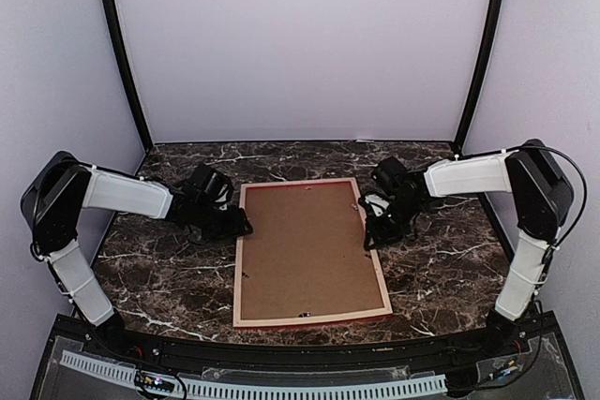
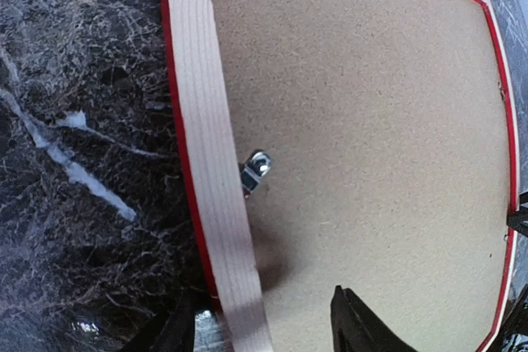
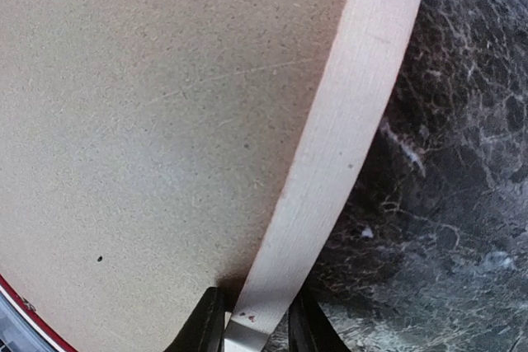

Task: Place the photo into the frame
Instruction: Rotate the fastener on the backboard.

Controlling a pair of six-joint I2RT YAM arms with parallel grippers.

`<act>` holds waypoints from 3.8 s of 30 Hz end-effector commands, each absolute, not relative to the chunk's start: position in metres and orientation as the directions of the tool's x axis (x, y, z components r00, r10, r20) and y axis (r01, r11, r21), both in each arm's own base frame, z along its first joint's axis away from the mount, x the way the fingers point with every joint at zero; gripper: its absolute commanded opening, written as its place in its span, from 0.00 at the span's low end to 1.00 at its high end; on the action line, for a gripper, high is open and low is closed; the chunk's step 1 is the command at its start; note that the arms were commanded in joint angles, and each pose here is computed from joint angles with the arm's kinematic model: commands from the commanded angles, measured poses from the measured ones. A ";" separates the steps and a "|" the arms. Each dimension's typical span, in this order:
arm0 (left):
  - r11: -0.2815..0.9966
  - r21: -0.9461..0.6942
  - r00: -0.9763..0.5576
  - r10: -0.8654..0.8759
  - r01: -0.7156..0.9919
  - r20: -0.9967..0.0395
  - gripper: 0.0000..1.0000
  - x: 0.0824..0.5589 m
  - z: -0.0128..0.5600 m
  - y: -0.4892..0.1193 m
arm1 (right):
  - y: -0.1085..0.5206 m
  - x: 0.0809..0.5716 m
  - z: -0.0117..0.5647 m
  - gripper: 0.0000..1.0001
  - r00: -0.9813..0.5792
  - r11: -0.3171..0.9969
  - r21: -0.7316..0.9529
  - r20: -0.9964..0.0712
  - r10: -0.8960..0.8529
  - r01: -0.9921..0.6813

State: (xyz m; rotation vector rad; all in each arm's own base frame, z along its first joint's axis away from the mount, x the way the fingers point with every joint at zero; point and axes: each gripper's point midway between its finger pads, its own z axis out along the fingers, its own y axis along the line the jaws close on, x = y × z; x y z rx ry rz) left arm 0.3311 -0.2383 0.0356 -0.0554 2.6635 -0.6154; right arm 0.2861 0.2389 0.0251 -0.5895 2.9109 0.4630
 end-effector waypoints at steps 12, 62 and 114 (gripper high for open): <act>0.875 -0.364 -0.805 0.048 0.320 -0.592 0.79 0.376 0.123 -0.256 | 0.243 0.343 0.038 0.00 -0.835 0.829 0.185 -0.288 -0.468 -0.528; 0.862 -0.162 -0.845 0.404 0.480 -0.351 0.16 0.416 0.025 -0.230 | 0.234 0.315 0.080 0.43 -0.876 0.846 0.303 -0.357 -0.325 -0.438; 0.914 -0.331 -0.923 0.102 0.233 -0.370 0.69 0.277 0.049 -0.225 | 0.155 0.313 0.012 0.17 -0.966 0.982 0.172 -0.257 -0.027 -0.074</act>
